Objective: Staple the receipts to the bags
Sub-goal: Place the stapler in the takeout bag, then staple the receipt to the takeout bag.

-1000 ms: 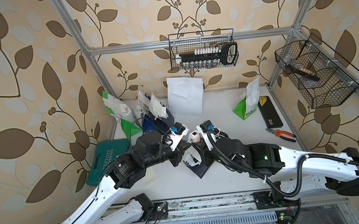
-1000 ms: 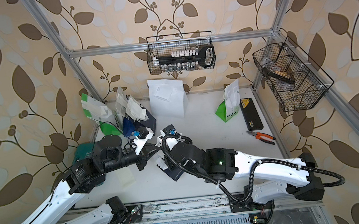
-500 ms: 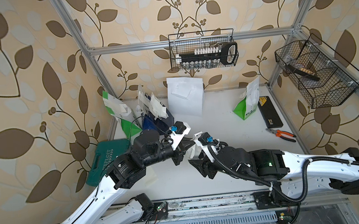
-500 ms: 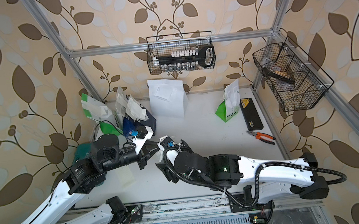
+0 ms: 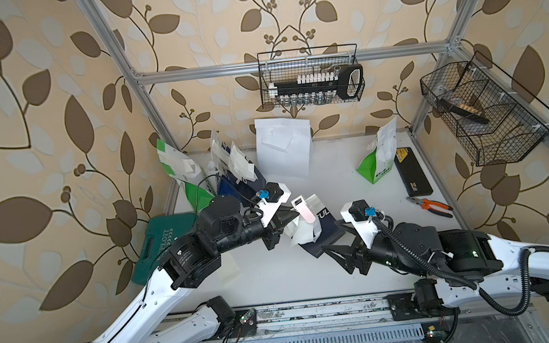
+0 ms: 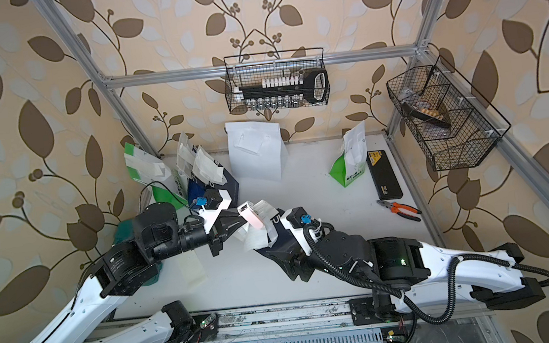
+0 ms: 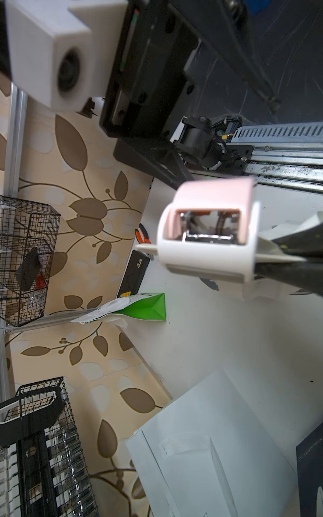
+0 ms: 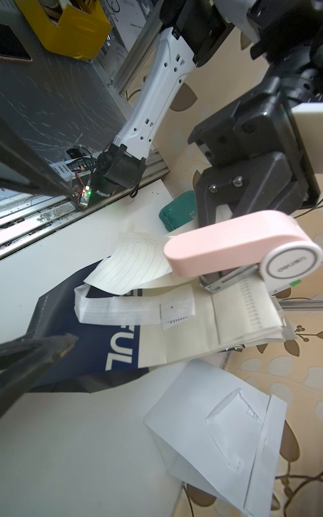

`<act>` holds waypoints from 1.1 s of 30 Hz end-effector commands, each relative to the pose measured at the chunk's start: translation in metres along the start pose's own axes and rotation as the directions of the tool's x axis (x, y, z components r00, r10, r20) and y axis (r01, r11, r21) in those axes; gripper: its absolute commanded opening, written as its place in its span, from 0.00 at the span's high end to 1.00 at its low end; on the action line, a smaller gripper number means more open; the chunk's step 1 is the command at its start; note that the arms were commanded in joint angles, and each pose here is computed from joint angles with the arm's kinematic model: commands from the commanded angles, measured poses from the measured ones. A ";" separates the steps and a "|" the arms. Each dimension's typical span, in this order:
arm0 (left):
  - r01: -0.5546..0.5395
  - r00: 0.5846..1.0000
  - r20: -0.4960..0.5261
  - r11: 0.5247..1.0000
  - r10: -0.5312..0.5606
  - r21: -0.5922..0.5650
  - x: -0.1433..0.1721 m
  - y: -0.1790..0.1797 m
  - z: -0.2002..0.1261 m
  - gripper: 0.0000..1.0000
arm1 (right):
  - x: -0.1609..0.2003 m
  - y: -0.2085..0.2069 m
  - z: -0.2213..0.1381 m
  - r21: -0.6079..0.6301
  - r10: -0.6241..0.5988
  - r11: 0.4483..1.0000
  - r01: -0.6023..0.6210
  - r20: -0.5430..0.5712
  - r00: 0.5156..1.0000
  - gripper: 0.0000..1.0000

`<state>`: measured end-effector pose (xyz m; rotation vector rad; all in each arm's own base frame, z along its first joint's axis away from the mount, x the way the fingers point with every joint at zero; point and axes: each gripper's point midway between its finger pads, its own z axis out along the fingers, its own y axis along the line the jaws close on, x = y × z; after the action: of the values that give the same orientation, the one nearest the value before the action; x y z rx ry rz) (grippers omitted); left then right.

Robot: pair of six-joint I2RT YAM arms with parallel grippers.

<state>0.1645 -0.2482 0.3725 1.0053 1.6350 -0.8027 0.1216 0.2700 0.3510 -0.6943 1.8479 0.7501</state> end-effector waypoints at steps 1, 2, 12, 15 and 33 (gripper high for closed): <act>-0.049 0.997 0.062 0.998 0.046 0.050 -0.025 -0.012 -0.011 1.00 | -0.025 -0.002 -0.020 -0.004 -0.081 0.997 0.082 0.036 0.996 0.18; -0.051 0.997 0.060 0.997 0.047 0.064 -0.025 -0.014 -0.011 1.00 | -0.031 -0.001 -0.025 -0.013 -0.100 0.995 0.100 0.044 0.994 0.15; -0.015 1.000 -0.012 0.980 0.018 0.200 -0.015 -0.035 -0.006 1.00 | -0.069 0.003 -0.026 -0.162 -0.153 0.974 0.161 0.059 0.986 0.00; -0.008 1.000 -0.016 0.974 0.012 0.227 -0.015 -0.040 -0.007 1.00 | -0.071 -0.004 -0.010 -0.222 -0.133 0.966 0.135 0.022 0.991 0.00; 0.015 0.999 -0.046 0.955 -0.002 0.298 -0.015 -0.050 -0.006 1.00 | -0.051 0.025 0.018 -0.519 -0.150 0.848 0.106 -0.042 0.988 0.00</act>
<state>0.1289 -0.2661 0.3656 1.2109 1.6798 -1.0182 0.1339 0.3017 0.4045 -1.1438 1.6715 1.1483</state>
